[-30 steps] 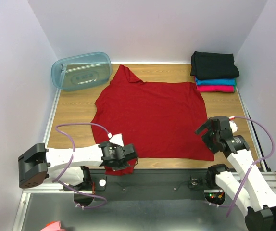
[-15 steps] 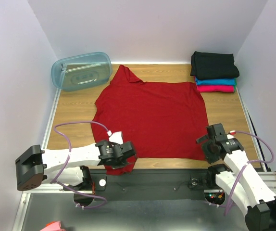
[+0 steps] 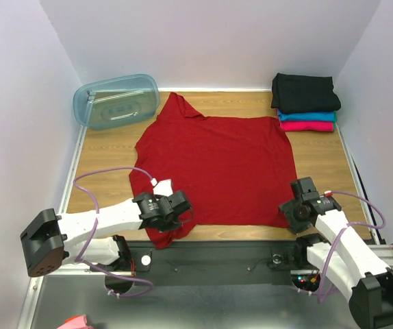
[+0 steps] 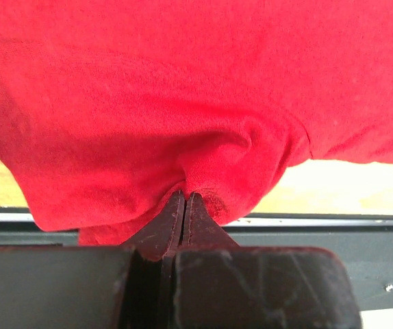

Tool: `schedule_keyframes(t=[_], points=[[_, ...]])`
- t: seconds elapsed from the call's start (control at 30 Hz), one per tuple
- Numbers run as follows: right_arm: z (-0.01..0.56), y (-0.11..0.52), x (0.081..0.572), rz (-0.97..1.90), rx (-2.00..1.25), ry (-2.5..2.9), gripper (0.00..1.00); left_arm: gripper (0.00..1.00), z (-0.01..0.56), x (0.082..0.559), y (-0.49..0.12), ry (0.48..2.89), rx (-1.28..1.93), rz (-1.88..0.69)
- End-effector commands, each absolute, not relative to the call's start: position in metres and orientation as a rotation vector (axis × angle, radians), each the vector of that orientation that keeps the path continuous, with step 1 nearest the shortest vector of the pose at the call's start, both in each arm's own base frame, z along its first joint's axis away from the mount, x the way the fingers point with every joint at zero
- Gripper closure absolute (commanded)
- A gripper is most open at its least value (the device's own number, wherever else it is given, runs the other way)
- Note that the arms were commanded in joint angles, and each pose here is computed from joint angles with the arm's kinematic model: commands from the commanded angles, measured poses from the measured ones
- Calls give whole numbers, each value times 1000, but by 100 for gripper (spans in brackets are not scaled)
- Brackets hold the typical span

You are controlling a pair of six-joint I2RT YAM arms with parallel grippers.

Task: Fold and stack the t-shirts
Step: Flatten the tshirt out

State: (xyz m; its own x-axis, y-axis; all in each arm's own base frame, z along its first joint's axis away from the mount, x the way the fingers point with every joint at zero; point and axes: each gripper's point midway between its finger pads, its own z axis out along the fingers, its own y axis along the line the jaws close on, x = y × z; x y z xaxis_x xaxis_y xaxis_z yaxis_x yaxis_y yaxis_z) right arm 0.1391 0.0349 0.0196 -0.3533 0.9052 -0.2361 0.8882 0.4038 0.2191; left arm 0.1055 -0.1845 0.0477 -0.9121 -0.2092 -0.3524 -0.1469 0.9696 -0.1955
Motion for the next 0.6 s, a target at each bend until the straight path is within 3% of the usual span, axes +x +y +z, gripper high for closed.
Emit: schedule_keyframes(t=[0.0, 0.27, 0.33, 0.37, 0.57], points=[[29, 27, 165, 93, 1550, 2220, 47, 100, 59, 122, -188, 2698, -211, -236], [41, 26, 175, 117, 1490, 2202, 77, 100, 62, 132, -191, 2696, -183, -205], [42, 26, 176, 120, 1465, 2213, 95, 100, 64, 135, -193, 2695, -173, -209], [45, 27, 177, 133, 1451, 2214, 100, 100, 66, 137, -193, 2692, -172, -207], [62, 24, 188, 138, 1382, 2188, 100, 100, 79, 158, -192, 2639, -165, -185]])
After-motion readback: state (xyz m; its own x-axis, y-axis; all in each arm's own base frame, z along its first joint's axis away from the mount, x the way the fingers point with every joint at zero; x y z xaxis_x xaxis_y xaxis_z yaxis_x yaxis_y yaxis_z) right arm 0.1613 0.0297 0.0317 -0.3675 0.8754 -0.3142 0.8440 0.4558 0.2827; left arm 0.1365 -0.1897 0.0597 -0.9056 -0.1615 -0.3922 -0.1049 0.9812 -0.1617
